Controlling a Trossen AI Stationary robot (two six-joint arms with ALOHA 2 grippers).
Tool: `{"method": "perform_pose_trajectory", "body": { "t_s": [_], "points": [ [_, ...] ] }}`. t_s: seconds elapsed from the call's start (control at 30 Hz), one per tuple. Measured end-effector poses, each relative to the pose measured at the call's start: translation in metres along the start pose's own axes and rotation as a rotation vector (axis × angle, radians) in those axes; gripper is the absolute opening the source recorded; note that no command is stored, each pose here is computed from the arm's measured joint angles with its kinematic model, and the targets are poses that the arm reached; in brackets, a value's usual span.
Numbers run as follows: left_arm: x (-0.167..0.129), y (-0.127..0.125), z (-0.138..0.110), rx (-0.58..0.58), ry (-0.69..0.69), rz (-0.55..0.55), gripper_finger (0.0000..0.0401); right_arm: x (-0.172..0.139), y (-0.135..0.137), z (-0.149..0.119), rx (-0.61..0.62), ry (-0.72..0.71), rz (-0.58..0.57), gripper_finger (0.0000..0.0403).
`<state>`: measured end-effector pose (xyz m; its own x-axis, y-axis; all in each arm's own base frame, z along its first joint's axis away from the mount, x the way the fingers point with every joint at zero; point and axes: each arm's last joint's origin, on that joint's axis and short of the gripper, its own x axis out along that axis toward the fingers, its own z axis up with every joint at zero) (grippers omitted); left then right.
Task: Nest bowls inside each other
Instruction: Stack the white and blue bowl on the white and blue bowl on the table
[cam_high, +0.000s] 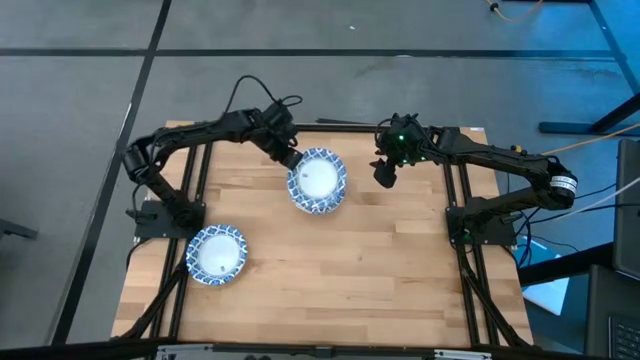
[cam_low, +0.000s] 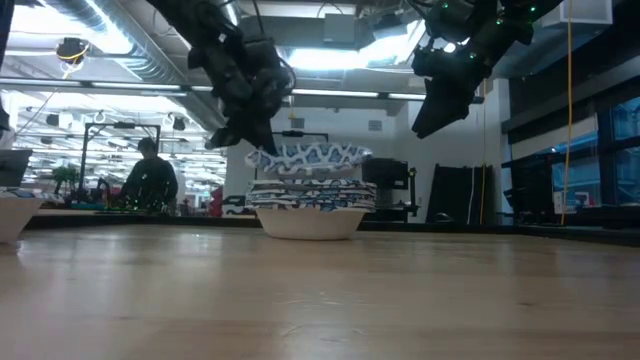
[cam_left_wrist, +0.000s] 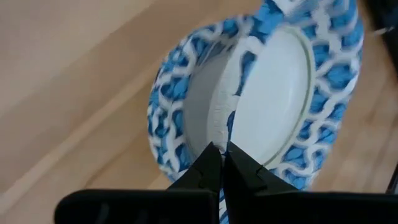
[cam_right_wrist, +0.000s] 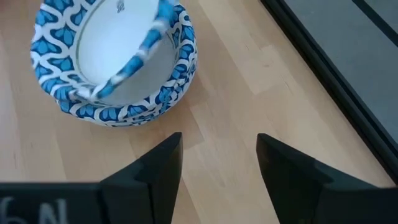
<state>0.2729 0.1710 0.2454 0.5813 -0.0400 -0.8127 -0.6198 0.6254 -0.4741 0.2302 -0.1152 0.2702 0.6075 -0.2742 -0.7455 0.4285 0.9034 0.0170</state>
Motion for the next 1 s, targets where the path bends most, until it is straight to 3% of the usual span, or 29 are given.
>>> {"method": "perform_pose_trajectory", "body": {
  "t_s": [0.2,0.43,0.87,1.0],
  "points": [
    [0.018,0.003,-0.002,0.003,0.064,0.018,0.0004,0.000,0.000,0.000,0.003,0.000,0.000,0.0205],
    [0.019,0.004,-0.001,0.041,0.051,0.031,0.0040,0.000,0.000,0.000,0.004,0.001,0.000,0.0205],
    [0.018,0.005,-0.002,0.064,0.073,-0.003,0.0156,0.000,0.000,0.000,0.003,0.001,0.000,0.0205],
    [0.012,0.010,-0.005,0.129,0.084,0.088,0.0163,0.000,0.000,0.000,0.003,0.002,0.000,0.0205]
  ]
}}
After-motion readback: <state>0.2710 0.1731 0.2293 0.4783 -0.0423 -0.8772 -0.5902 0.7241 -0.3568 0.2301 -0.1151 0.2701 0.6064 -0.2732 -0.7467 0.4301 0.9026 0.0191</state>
